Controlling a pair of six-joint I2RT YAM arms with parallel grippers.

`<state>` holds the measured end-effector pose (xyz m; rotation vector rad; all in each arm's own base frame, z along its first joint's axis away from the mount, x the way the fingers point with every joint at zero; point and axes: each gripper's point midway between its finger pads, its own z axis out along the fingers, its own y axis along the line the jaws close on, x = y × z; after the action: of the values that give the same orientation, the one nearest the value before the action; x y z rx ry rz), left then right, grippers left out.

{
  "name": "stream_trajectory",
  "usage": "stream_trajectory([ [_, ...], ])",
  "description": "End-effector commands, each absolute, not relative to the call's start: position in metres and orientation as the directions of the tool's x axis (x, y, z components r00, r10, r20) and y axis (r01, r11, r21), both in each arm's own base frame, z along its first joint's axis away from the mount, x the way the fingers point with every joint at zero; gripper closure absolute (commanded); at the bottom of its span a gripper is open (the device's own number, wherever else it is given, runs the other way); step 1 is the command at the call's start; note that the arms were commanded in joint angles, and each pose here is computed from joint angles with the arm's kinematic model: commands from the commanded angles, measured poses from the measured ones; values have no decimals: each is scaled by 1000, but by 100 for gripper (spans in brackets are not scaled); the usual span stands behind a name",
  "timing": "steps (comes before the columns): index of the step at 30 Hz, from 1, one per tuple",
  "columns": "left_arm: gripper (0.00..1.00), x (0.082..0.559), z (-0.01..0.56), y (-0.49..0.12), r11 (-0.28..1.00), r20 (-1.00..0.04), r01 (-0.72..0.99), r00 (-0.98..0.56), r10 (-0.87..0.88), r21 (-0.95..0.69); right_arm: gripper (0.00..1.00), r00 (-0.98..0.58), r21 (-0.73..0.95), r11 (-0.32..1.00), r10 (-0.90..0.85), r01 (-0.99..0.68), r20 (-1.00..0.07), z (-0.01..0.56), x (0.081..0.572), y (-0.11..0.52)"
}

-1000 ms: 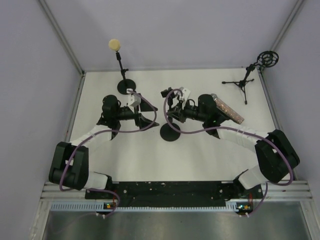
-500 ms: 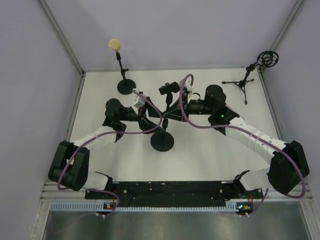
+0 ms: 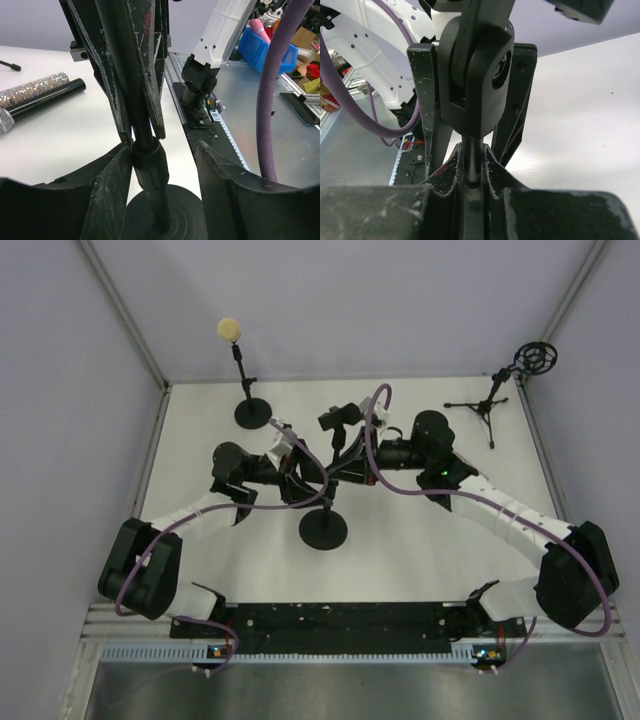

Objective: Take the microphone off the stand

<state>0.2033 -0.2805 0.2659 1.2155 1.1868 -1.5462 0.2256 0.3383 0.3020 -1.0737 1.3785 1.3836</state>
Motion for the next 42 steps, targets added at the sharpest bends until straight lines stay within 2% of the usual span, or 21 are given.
stream_trajectory([
  [1,46,198,271,-281,-251,-987,957,-158,-36,-144,100,-115,114,-17,103,-993,-988,340,220,333],
  [3,57,199,274,-282,-248,-986,957,-161,-37,-147,100,-112,111,-15,102,-994,-989,339,220,334],
  [6,80,202,275,-283,-237,-985,959,-168,-43,-154,100,-106,108,16,102,-994,-989,338,225,333],
  [8,94,207,276,-285,-208,-985,967,-164,-60,-149,100,-114,123,91,102,-988,-988,336,238,333],
  [10,100,221,276,-288,-139,-982,977,-173,-73,-161,100,-106,128,222,105,-967,-989,334,261,329],
  [14,100,260,269,-292,59,-983,982,-177,-54,-180,100,-106,140,467,99,-873,-989,328,305,313],
  [18,100,294,257,-285,269,-983,945,-182,-31,-183,100,-110,153,596,107,-789,-988,324,327,299],
  [20,100,302,256,-283,322,-986,932,-166,-27,-166,100,-117,162,638,113,-752,-987,322,334,294],
  [25,90,300,253,-288,333,-986,929,-165,-19,-161,100,-116,163,690,115,-705,-987,318,343,285],
  [29,57,283,256,-294,238,-985,956,-171,-25,-172,100,-101,144,648,103,-748,-990,323,335,291],
  [31,43,272,259,-296,171,-986,971,-165,-28,-168,100,-94,135,585,100,-799,-991,329,323,298],
  [34,28,249,262,-296,46,-985,984,-172,-31,-174,100,-111,149,441,111,-885,-988,339,297,310],
  [37,18,236,263,-296,-23,-985,985,-170,-36,-169,100,-154,183,276,122,-944,-980,346,268,320],
  [42,12,233,259,-295,-47,-985,985,-168,-25,-167,100,-213,229,116,138,-966,-967,354,240,325],
])
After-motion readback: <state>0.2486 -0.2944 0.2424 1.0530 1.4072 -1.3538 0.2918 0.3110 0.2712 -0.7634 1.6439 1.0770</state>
